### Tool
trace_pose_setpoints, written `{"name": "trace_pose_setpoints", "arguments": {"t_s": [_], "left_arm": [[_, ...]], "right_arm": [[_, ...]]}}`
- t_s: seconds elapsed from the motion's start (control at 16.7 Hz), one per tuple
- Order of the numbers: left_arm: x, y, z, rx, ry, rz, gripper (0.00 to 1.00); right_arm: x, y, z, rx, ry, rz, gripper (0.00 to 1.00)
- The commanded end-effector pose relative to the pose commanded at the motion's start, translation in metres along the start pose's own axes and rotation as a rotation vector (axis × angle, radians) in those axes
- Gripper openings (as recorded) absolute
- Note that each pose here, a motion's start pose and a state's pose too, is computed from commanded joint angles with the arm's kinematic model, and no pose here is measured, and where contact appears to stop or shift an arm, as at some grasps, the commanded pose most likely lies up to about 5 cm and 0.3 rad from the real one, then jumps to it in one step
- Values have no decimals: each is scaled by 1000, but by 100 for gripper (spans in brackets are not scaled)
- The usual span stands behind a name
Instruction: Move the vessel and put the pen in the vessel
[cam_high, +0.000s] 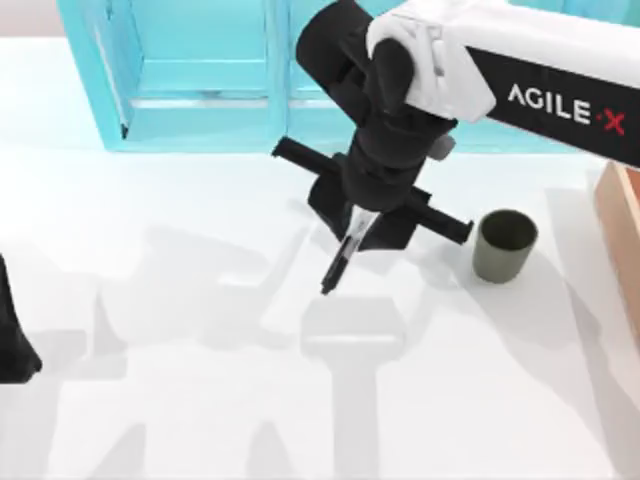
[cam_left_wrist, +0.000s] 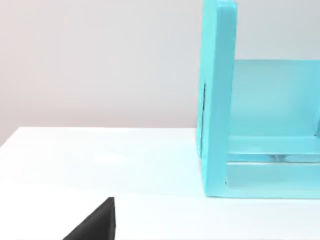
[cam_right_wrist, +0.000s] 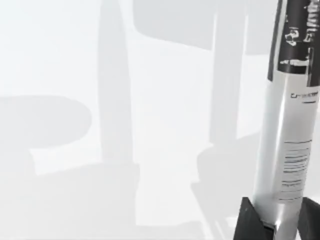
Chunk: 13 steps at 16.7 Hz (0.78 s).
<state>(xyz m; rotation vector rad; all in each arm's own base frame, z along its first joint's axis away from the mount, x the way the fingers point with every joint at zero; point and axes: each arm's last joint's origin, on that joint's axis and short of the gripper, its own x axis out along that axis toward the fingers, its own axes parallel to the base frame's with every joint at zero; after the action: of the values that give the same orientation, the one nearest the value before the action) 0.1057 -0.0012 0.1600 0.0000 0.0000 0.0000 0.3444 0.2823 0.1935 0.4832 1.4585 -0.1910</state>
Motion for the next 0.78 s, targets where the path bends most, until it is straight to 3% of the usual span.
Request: {"name": "trace_pose_setpoints", "arguments": {"t_s": [0.24, 0.54, 0.78], "left_arm": [[0, 0, 0, 0, 0, 0, 100], [0, 0, 0, 0, 0, 0, 100], [0, 0, 0, 0, 0, 0, 100]], "right_arm": [[-28, -12, -32, 2, 9, -18, 0], [-28, -13, -31, 6, 10, -18, 0], [-35, -10, -33, -71, -94, 42, 0]]}}
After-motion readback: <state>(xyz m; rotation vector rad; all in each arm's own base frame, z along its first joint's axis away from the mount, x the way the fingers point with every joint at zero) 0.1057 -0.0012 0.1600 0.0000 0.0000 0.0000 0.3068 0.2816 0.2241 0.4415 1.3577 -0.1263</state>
